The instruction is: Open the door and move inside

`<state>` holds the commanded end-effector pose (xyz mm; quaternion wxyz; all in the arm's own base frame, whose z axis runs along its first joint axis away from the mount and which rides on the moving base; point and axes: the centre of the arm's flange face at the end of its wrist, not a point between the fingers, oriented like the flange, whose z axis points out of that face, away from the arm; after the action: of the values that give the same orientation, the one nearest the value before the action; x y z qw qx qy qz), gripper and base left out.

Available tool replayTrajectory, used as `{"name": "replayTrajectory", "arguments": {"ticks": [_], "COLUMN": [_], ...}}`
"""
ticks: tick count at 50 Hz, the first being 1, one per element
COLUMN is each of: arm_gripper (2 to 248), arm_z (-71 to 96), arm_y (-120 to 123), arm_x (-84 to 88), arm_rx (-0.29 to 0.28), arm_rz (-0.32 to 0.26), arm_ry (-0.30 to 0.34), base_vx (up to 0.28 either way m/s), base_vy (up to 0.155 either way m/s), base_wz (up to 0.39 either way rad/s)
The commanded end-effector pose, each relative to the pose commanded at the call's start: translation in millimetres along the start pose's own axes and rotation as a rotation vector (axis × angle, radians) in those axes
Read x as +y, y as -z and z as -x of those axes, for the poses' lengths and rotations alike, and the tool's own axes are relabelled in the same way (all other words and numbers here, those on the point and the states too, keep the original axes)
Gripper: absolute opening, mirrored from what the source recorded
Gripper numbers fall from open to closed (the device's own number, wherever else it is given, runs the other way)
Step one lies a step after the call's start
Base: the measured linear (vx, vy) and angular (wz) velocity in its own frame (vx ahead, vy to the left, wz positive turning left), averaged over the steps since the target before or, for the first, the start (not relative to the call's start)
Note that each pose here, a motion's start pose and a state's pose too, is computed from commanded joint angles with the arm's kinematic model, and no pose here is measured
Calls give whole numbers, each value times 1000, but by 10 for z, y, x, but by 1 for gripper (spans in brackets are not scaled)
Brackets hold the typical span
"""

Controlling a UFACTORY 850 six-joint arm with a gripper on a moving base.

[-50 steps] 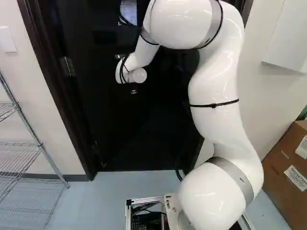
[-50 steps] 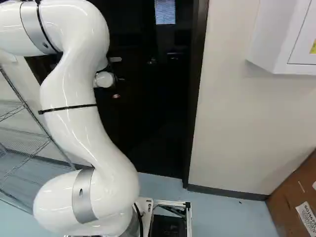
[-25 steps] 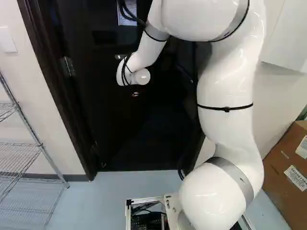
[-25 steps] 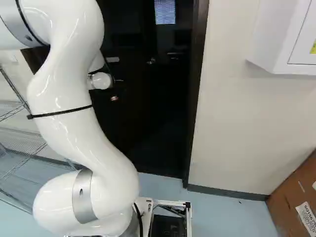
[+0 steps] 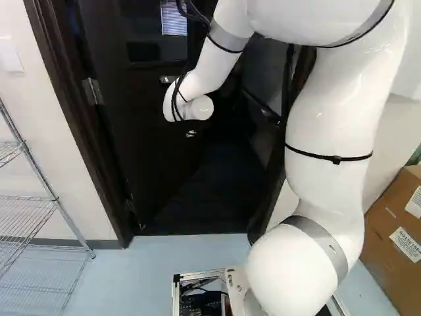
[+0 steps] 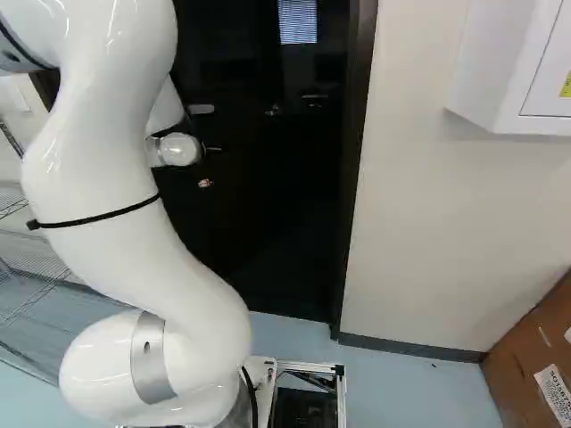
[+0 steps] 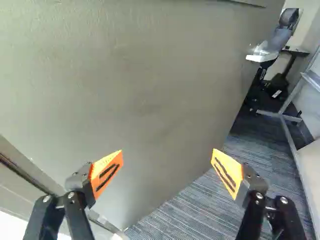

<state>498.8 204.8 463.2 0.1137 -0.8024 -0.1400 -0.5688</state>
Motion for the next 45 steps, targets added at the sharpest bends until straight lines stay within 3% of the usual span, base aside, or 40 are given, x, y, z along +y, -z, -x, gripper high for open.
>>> {"name": "replayTrajectory", "arguments": {"ticks": [45], "arm_gripper": [247], "arm_z": [306], "arm_y": [940], "arm_x": [150], "arm_rx": [-14], "arm_rz": [26], "arm_ry": [-9], "base_vx": [0], "base_vy": [0], "base_wz": [0]}}
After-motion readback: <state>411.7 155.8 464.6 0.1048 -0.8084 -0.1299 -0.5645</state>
